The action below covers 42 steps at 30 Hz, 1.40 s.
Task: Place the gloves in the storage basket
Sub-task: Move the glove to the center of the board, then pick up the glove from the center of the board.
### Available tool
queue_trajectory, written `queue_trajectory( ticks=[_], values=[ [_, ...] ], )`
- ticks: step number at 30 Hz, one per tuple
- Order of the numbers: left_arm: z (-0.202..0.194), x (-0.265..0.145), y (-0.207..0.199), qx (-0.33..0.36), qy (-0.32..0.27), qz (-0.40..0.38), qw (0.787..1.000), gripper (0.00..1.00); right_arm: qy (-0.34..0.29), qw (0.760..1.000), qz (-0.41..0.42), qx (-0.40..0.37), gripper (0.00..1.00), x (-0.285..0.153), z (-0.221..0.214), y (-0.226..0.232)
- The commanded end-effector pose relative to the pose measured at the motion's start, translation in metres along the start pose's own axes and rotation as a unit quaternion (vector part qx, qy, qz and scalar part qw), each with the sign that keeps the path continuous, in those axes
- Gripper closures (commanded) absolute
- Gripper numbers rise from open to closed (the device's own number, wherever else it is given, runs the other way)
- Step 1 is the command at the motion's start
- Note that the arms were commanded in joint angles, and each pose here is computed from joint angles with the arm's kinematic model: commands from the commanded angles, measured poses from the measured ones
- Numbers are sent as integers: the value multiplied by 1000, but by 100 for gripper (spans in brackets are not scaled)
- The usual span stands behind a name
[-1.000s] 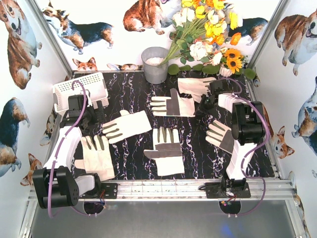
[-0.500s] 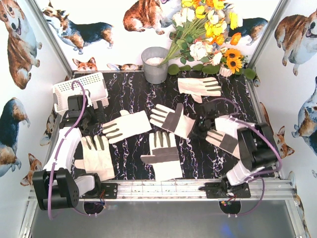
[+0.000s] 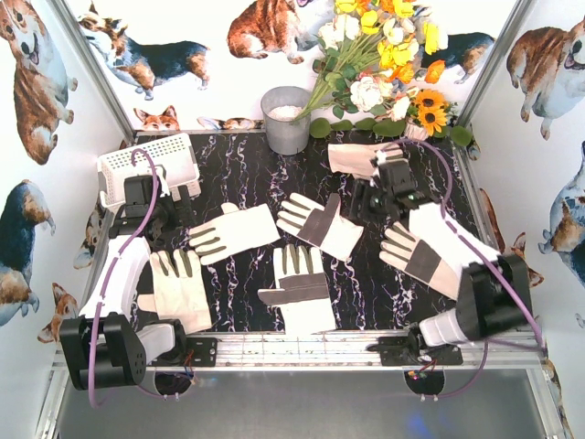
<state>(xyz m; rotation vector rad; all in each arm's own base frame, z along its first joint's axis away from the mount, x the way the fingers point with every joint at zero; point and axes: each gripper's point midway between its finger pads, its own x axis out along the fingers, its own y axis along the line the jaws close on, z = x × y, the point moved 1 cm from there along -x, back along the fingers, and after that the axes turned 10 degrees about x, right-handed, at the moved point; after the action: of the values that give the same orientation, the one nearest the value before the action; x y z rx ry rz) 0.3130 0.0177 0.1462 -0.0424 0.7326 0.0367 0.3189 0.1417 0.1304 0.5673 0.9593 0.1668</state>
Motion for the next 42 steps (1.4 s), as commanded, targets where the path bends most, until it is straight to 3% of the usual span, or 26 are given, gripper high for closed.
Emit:
queue_trajectory(
  ticks=[1, 15, 27, 30, 33, 35, 39, 42],
  values=[
    [2, -3, 3, 3, -8, 3, 1000, 0, -15, 993, 69, -96, 43, 19, 43, 27],
    [-2, 5, 1, 14, 2, -8, 1000, 0, 58, 983, 148, -94, 45, 100, 76, 16],
    [-13, -1, -56, -27, 8, -154, 988, 6, 93, 976, 179, -86, 48, 145, 69, 24],
    [-39, -6, -79, -45, 32, -190, 980, 6, 91, 976, 180, -81, 57, 148, 66, 22],
    [-63, -15, -104, -39, 62, -210, 975, 7, 86, 979, 167, -78, 81, 146, 62, 16],
    [-78, -23, -126, -35, 80, -232, 969, 11, 64, 984, 147, -79, 91, 138, 63, 10],
    [-117, -38, -171, -42, 120, -300, 945, 22, 15, 993, 109, -54, 100, 118, 67, -12],
    [-142, -49, -194, -42, 143, -340, 929, 26, -16, 997, 74, -24, 100, 103, 66, -33]
  ],
)
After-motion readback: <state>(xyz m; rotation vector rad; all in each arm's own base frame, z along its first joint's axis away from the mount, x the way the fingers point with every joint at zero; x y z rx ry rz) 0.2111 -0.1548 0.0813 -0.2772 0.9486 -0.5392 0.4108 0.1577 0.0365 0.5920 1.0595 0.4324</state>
